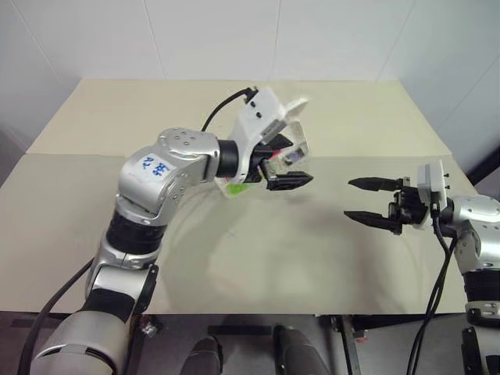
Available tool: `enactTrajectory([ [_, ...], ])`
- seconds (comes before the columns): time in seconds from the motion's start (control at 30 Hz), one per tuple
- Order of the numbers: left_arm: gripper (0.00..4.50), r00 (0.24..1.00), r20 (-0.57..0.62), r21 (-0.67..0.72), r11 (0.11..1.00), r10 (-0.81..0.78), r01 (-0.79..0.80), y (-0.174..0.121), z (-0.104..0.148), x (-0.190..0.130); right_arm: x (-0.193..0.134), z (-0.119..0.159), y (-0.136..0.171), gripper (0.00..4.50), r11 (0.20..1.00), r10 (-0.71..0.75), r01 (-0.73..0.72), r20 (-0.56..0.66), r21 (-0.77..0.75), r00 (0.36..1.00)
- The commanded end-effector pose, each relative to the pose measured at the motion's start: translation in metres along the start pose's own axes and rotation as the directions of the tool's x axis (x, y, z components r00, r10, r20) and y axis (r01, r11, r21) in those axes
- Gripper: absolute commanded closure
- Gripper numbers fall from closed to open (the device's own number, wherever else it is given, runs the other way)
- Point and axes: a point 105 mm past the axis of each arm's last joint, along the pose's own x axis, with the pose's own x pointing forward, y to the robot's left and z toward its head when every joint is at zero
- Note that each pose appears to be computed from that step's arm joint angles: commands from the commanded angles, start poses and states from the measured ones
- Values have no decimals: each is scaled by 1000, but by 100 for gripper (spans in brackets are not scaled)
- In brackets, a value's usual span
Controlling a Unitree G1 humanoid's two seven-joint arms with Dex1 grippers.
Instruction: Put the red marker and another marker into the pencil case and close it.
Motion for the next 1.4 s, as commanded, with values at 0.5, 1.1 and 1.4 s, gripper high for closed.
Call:
enactTrajectory([
  [0.5,2,996,47,-68,995,-74,77,-22,2,6,3,9,-4,0,999,14,-13,21,-40,1000],
  [1.1,2,983,96,-227,958,-155,173,-38,-21,6,5,7,-5,0,1000,10,-10,19,-30,1000],
  [1.4,2,995,52,-186,978,-89,97,-19,-25,-1,10,7,-6,0,999,18,-17,24,-29,1000],
])
